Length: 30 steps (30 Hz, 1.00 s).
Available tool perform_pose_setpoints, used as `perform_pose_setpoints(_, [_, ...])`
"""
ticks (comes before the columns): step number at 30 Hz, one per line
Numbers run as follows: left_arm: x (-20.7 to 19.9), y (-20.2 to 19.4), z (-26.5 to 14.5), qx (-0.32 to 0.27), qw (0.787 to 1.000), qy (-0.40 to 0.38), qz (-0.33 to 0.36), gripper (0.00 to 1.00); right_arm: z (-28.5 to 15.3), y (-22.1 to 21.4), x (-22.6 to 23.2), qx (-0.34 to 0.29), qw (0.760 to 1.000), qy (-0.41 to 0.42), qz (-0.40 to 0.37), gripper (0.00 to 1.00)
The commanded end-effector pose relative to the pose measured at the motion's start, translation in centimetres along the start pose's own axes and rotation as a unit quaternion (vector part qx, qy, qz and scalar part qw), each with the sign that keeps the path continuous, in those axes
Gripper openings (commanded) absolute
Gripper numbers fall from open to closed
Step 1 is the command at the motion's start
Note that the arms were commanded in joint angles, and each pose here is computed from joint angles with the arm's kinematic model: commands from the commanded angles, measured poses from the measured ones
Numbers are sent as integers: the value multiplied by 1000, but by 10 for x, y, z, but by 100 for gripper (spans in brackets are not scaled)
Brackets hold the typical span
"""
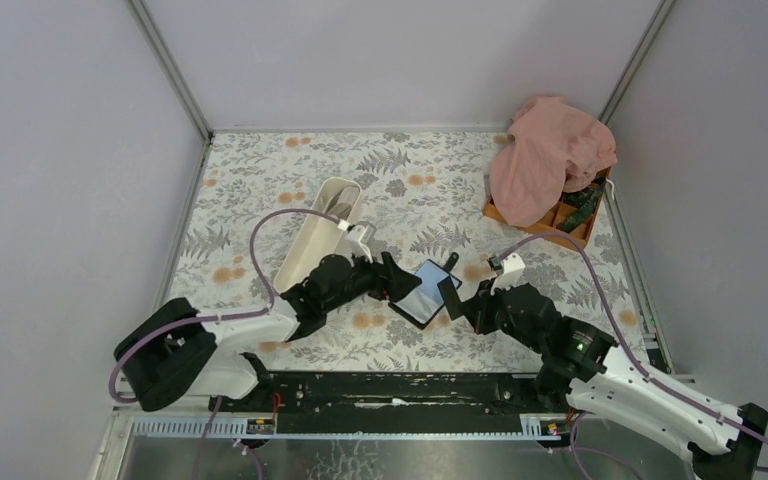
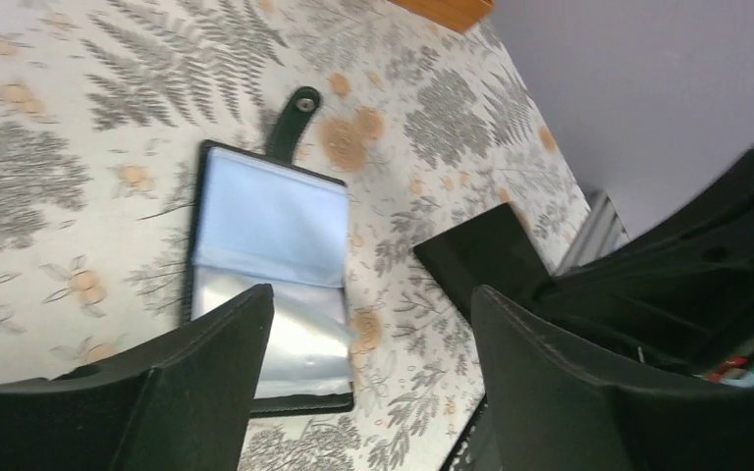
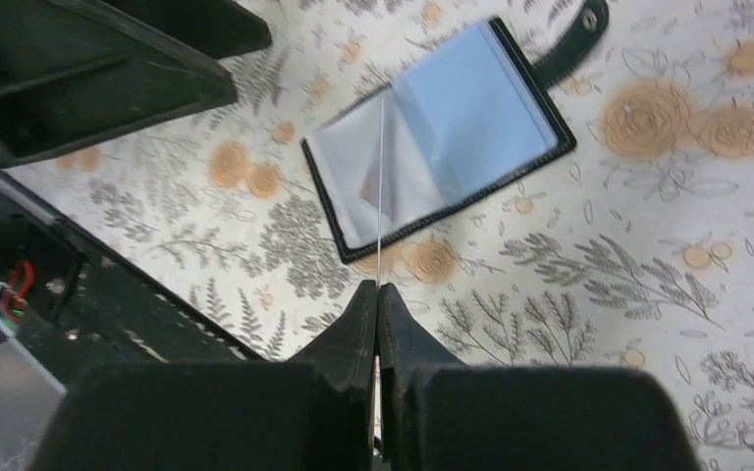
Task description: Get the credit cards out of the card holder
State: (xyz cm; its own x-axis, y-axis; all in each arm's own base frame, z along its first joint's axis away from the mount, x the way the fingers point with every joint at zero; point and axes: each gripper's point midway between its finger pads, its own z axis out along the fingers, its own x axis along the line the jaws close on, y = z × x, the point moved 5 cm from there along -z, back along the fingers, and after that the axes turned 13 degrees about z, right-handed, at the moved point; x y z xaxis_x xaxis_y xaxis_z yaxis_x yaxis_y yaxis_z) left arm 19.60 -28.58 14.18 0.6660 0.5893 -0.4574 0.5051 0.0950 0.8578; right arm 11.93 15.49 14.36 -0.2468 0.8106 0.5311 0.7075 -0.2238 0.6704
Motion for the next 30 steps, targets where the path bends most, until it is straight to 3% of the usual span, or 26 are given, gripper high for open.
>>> perform_pose_setpoints(1, [28, -1, -20, -41, 994, 83, -64, 77, -9, 27, 33, -51, 995, 90, 2, 0])
perform_pose_setpoints(3, [30, 8, -33, -90, 990, 28, -109, 82, -9, 28, 43, -46, 992, 120, -1, 0])
perform_pose_setpoints(5, [17, 22, -43, -133, 986, -43, -86, 96, -8, 30, 53, -44, 988, 146, 1, 0])
perform_pose_setpoints(7, [6, 32, -47, -143, 987, -57, -51, 100, -9, 33, 63, -48, 983, 178, 2, 0])
perform_pose_setpoints(11, [-14, 47, -60, -167, 981, -93, -18, 94, -14, 37, 87, -50, 966, 255, 2, 0])
perform_pose_setpoints(18, [-35, 60, -75, -198, 969, -148, -2, 88, -12, 39, 109, -37, 948, 315, -6, 0])
perform_pose_setpoints(30, [-50, 54, -82, -213, 958, -192, -6, 83, -19, 47, 112, -66, 941, 331, -4, 0])
